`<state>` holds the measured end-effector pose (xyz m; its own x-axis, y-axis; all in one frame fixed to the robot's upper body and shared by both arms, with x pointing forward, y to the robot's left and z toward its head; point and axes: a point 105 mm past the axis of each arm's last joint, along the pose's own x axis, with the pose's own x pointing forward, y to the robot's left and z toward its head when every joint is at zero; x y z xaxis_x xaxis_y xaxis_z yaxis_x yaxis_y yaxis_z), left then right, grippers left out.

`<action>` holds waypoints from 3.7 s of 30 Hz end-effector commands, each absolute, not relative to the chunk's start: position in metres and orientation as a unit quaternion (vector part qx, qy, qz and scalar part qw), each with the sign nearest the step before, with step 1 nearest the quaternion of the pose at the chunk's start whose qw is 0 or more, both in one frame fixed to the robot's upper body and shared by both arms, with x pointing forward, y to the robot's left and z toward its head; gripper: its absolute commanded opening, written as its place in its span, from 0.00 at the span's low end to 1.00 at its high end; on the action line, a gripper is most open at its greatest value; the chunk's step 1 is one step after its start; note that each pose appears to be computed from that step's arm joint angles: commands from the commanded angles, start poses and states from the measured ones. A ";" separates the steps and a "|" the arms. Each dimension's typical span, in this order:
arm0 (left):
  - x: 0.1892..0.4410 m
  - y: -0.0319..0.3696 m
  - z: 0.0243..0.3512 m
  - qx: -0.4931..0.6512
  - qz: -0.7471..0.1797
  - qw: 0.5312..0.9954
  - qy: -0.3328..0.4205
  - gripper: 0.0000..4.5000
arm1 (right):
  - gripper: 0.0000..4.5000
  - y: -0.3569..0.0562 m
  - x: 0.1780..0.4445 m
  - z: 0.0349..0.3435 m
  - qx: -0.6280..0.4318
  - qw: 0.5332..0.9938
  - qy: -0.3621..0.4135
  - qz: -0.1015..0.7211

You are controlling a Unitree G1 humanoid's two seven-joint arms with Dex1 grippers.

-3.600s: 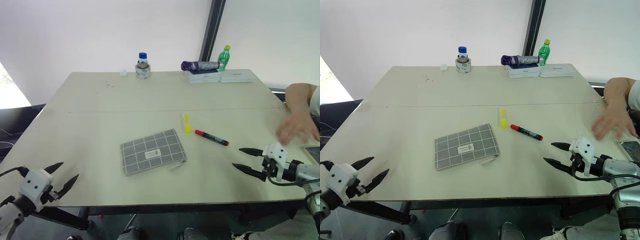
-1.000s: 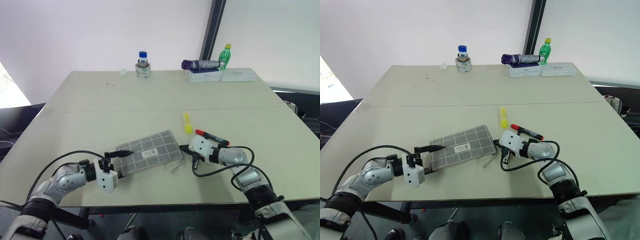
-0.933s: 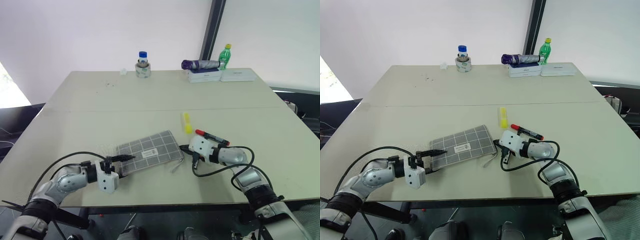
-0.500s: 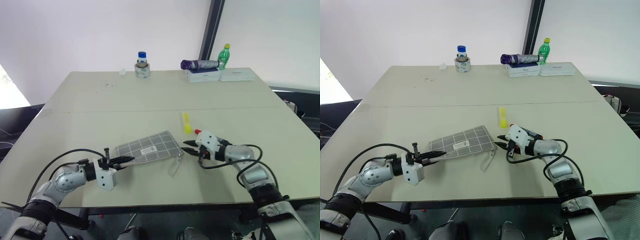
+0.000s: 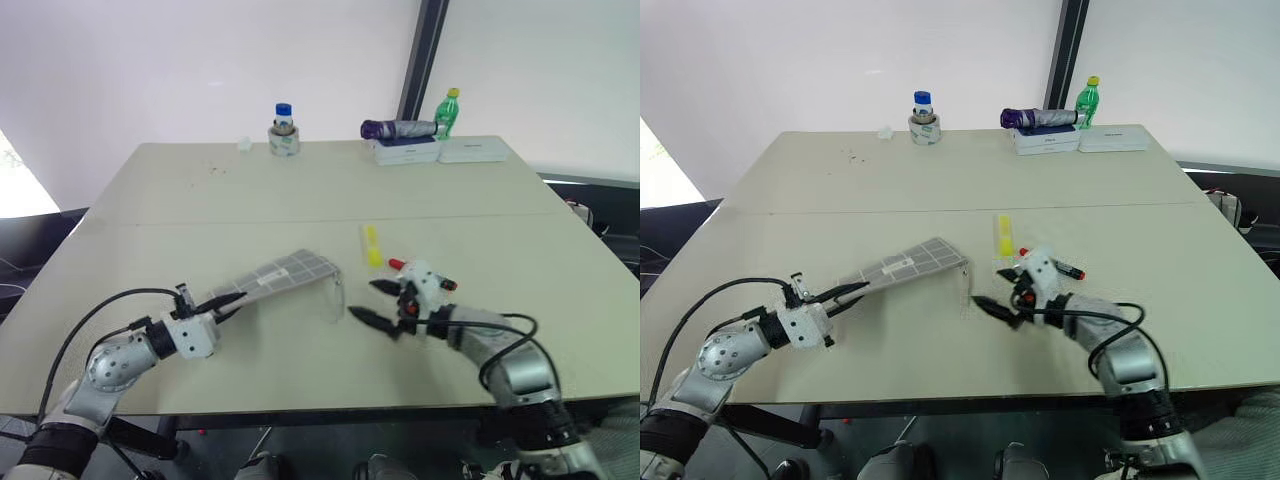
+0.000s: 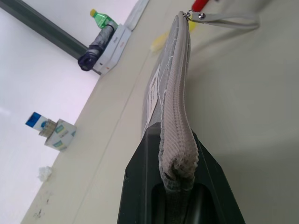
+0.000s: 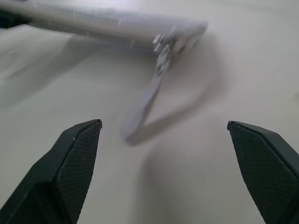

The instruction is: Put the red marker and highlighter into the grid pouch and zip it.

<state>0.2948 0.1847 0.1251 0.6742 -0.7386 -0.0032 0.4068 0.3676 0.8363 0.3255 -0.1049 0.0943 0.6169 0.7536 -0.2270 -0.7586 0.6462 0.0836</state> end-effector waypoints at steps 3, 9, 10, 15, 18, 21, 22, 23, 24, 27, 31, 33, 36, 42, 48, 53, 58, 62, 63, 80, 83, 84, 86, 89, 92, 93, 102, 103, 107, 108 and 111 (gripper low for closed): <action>0.292 0.183 0.141 0.433 -0.342 0.807 -0.211 0.00 | 0.99 -0.088 0.341 0.116 0.074 0.909 0.110 0.394; 0.291 0.180 0.143 0.432 -0.339 0.808 -0.212 0.00 | 0.99 -0.080 0.349 0.118 0.121 0.904 0.125 0.389; 0.291 0.179 0.144 0.433 -0.340 0.807 -0.213 0.00 | 0.99 -0.078 0.348 0.118 0.124 0.902 0.127 0.394; 0.291 0.177 0.148 0.430 -0.338 0.809 -0.218 0.00 | 0.80 -0.067 0.342 0.109 0.113 0.895 0.144 0.407; 0.292 0.177 0.148 0.429 -0.336 0.810 -0.217 0.00 | 0.43 -0.067 0.339 0.108 0.111 0.894 0.145 0.410; 0.292 0.176 0.148 0.429 -0.335 0.810 -0.217 0.00 | 0.08 -0.065 0.338 0.111 0.110 0.893 0.140 0.412; 0.292 0.176 0.148 0.429 -0.335 0.810 -0.216 0.00 | 0.01 -0.065 0.339 0.112 0.102 0.896 0.135 0.411; 0.292 0.176 0.148 0.429 -0.335 0.810 -0.216 0.00 | 0.01 -0.064 0.340 0.117 0.097 0.898 0.125 0.410; 0.292 0.176 0.148 0.429 -0.335 0.811 -0.215 0.00 | 0.01 -0.063 0.341 0.122 0.092 0.901 0.115 0.408; 0.294 0.175 0.146 0.432 -0.331 0.812 -0.210 0.00 | 0.01 -0.056 0.341 0.135 0.012 0.902 0.078 0.425; 0.300 0.171 0.145 0.429 -0.317 0.821 -0.205 0.00 | 0.01 -0.038 0.327 0.129 -0.181 0.859 0.030 0.479; 0.301 0.168 0.145 0.427 -0.315 0.822 -0.205 0.00 | 0.01 -0.033 0.327 0.134 -0.189 0.854 0.011 0.484; 0.302 0.161 0.144 0.422 -0.317 0.823 -0.209 0.00 | 0.01 -0.018 0.327 0.141 -0.236 0.829 -0.028 0.505; 0.302 0.155 0.142 0.425 -0.319 0.821 -0.209 0.00 | 0.01 0.004 0.321 0.149 -0.264 0.794 -0.068 0.543; 0.307 0.156 0.143 0.424 -0.302 0.828 -0.210 0.00 | 0.01 0.032 0.304 0.160 -0.299 0.733 -0.132 0.597; 0.309 0.153 0.139 0.423 -0.301 0.829 -0.208 0.00 | 0.01 0.046 0.291 0.148 -0.356 0.671 -0.152 0.632; 0.309 0.152 0.136 0.424 -0.299 0.829 -0.207 0.00 | 0.01 0.053 0.288 0.147 -0.386 0.632 -0.175 0.648; 0.310 0.158 0.137 0.427 -0.289 0.832 -0.205 0.00 | 0.01 0.048 0.294 0.146 -0.397 0.635 -0.183 0.637; 0.311 0.160 0.137 0.428 -0.286 0.833 -0.204 0.00 | 0.01 0.046 0.295 0.145 -0.398 0.635 -0.183 0.636; 0.316 0.177 0.148 0.453 -0.237 0.828 -0.229 0.00 | 0.99 -0.043 0.316 0.137 -0.346 0.740 -0.111 0.567; 0.315 0.182 0.148 0.457 -0.232 0.828 -0.226 0.00 | 0.99 -0.074 0.337 0.163 -0.206 0.852 -0.101 0.470; 0.315 0.183 0.148 0.457 -0.230 0.829 -0.226 0.00 | 0.99 -0.082 0.340 0.167 -0.184 0.869 -0.098 0.448; 0.315 0.184 0.147 0.458 -0.231 0.829 -0.222 0.00 | 0.99 -0.100 0.347 0.169 -0.143 0.905 -0.082 0.393; 0.314 0.186 0.145 0.456 -0.235 0.831 -0.216 0.00 | 0.99 -0.118 0.354 0.165 -0.111 0.938 -0.054 0.325; 0.313 0.186 0.145 0.456 -0.236 0.831 -0.215 0.00 | 0.99 -0.131 0.366 0.162 -0.075 0.966 -0.033 0.247; 0.313 0.186 0.145 0.457 -0.237 0.830 -0.215 0.00 | 0.99 -0.129 0.368 0.162 -0.072 0.968 -0.029 0.241; 0.313 0.178 0.148 0.457 -0.243 0.827 -0.220 0.00 | 0.99 -0.113 0.394 0.157 -0.055 0.978 0.023 0.198; 0.313 0.178 0.149 0.456 -0.243 0.827 -0.220 0.00 | 0.99 -0.110 0.399 0.156 -0.053 0.979 0.031 0.196; 0.312 0.177 0.148 0.457 -0.244 0.827 -0.217 0.00 | 0.99 -0.108 0.422 0.147 -0.078 0.980 0.083 0.161; 0.311 0.177 0.147 0.457 -0.244 0.827 -0.216 0.00 | 0.99 -0.108 0.426 0.147 -0.080 0.981 0.089 0.154; 0.309 0.177 0.147 0.459 -0.244 0.827 -0.215 0.00 | 0.99 -0.109 0.433 0.145 -0.087 0.981 0.102 0.141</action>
<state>0.3116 0.1774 0.1344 0.7967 -0.5971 0.0935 0.2425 0.4576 0.8555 0.4291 -0.1079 0.1363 0.9291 0.2768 -0.2454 -0.3125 0.9423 -0.1201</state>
